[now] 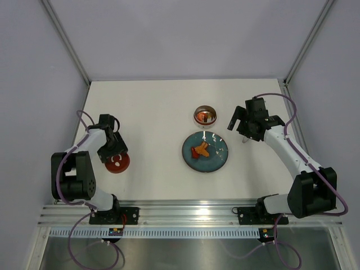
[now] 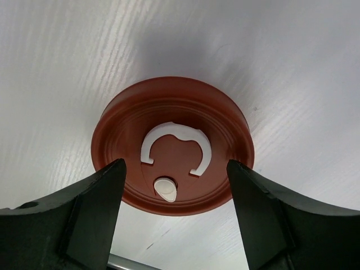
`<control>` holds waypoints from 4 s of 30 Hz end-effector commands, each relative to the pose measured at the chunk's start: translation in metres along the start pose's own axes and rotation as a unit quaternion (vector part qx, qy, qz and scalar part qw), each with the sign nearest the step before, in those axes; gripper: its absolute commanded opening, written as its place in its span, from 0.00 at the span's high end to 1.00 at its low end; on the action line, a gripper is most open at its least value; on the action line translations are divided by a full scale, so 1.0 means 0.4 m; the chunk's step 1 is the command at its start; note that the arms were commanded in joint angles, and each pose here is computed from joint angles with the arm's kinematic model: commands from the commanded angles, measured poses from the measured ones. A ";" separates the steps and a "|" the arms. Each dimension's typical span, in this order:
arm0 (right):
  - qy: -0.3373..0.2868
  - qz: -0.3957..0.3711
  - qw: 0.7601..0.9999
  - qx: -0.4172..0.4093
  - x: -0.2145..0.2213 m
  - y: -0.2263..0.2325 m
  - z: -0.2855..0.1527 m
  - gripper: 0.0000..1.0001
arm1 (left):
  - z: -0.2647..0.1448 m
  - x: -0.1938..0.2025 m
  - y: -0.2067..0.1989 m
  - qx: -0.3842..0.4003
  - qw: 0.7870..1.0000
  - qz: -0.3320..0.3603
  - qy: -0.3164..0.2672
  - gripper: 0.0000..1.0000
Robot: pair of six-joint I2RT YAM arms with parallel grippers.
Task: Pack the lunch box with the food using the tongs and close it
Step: Pick up the box lid from the center of the board, then move the packing box to the center of the board.
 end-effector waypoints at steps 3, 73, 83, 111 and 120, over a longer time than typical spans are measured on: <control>-0.020 0.006 1.000 -0.019 -0.010 0.018 -0.021 0.01 | 0.008 -0.004 -0.015 0.024 0.999 0.025 0.013 0.29; 0.026 0.050 0.998 -0.020 -0.091 0.055 0.099 0.04 | -0.409 0.037 -0.698 0.276 0.925 0.258 -0.042 1.00; 0.063 0.110 0.992 -0.023 -0.262 0.071 0.327 1.00 | -0.416 0.039 -0.719 0.285 0.921 0.263 -0.044 1.00; 0.143 0.034 0.980 -0.136 -0.162 0.360 0.454 1.00 | -0.375 0.047 -0.702 0.255 0.921 0.292 -0.032 1.00; 0.139 0.017 0.980 -0.138 -0.155 0.384 0.427 1.00 | -0.350 0.064 -0.675 0.243 0.922 0.300 -0.022 1.00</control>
Point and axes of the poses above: each gripper's point midway between its finger pads, its own z axis out along the fingers, its own y axis along the line the jaws close on, x = y × z, the point moved 6 cm from there along -z, back along the fingers, and after that the axes turned 9 degrees about -z, right-handed, at the moved point
